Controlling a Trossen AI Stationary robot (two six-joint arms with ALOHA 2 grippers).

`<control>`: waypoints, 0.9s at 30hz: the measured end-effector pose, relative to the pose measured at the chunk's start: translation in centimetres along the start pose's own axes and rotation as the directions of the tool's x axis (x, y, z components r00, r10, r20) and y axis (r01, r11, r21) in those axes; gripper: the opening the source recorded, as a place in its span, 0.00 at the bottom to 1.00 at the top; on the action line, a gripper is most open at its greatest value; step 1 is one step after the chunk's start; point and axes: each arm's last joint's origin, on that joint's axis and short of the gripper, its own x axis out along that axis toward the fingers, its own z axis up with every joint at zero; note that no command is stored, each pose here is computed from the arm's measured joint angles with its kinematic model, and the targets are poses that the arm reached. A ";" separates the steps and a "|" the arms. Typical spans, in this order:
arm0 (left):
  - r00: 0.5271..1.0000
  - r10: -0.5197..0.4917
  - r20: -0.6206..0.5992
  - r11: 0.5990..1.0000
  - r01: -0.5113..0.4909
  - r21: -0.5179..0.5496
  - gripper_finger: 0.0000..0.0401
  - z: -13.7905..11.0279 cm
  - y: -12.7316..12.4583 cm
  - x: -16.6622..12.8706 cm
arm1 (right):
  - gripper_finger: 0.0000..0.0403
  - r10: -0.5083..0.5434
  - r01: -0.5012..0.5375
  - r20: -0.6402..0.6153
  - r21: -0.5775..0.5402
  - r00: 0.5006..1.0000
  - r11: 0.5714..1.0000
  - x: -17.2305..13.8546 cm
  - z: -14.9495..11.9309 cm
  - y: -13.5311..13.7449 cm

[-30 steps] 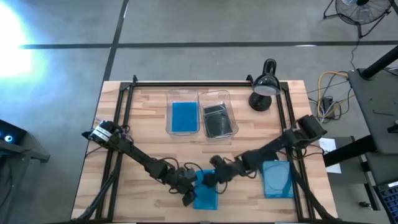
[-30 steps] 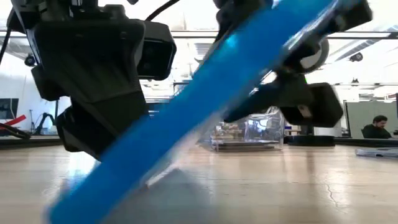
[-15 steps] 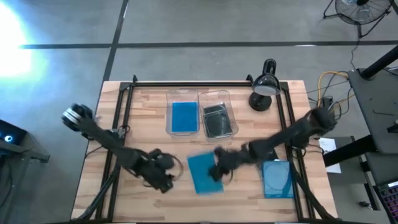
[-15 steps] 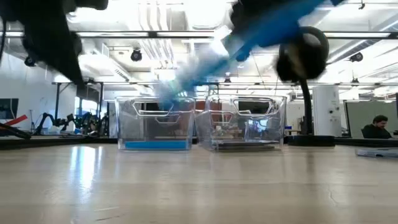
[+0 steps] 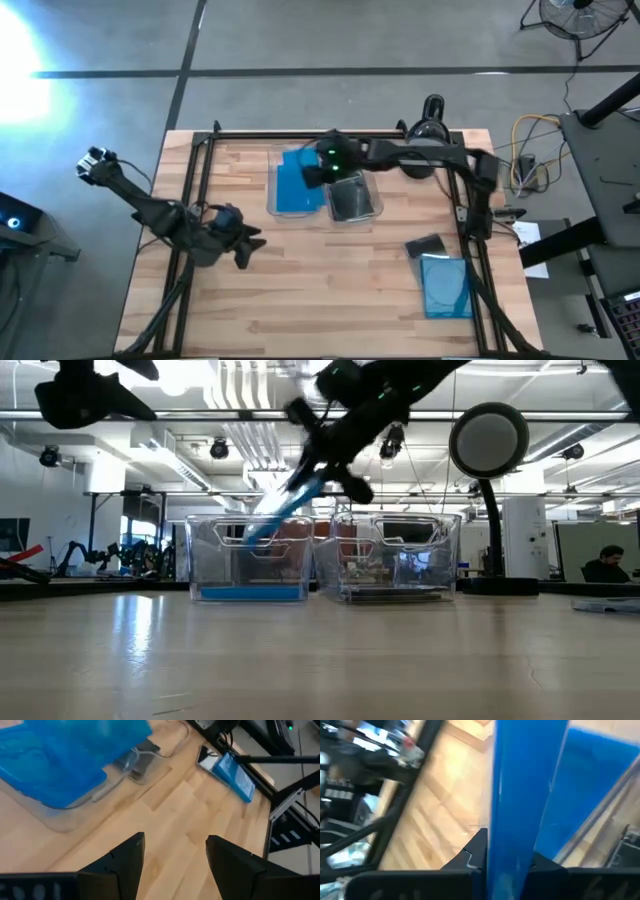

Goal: Pick & place jewel cases by type
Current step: Put the blue CD case into the left transparent bin

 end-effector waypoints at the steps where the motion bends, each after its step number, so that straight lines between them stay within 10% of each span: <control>1: 1.000 -0.002 0.005 1.000 0.002 -0.004 0.48 0.0 0.3 -0.1 | 0.09 0.004 -0.004 -0.022 0.028 1.000 1.000 1.0 0.6 -0.3; 9: 1.000 0.024 0.015 1.000 -0.024 -0.004 0.48 -0.9 2.2 0.1 | 0.37 0.031 -0.016 -0.133 0.117 0.991 0.993 4.8 4.3 -0.6; 12: 0.999 0.038 0.005 0.999 -0.038 -0.009 0.48 -1.4 2.8 0.3 | 0.47 -0.166 0.167 -0.148 -0.011 0.975 0.986 2.5 4.3 -0.2; 15: 0.999 0.047 0.001 0.999 -0.047 -0.001 0.48 -1.7 3.1 0.5 | 0.53 -0.442 0.402 -0.169 -0.226 0.881 0.887 -0.4 3.2 0.4; 20: 0.999 0.034 0.004 0.999 -0.034 -0.011 0.48 -2.2 3.4 1.1 | 0.58 -0.663 0.487 -0.163 -0.556 0.731 0.674 -6.4 -3.4 5.0; 27: 0.983 -0.179 -0.044 0.981 0.175 -0.083 0.48 -3.5 3.1 3.8 | 0.56 -0.608 0.205 -0.395 -0.698 0.688 0.686 -9.7 -16.0 7.0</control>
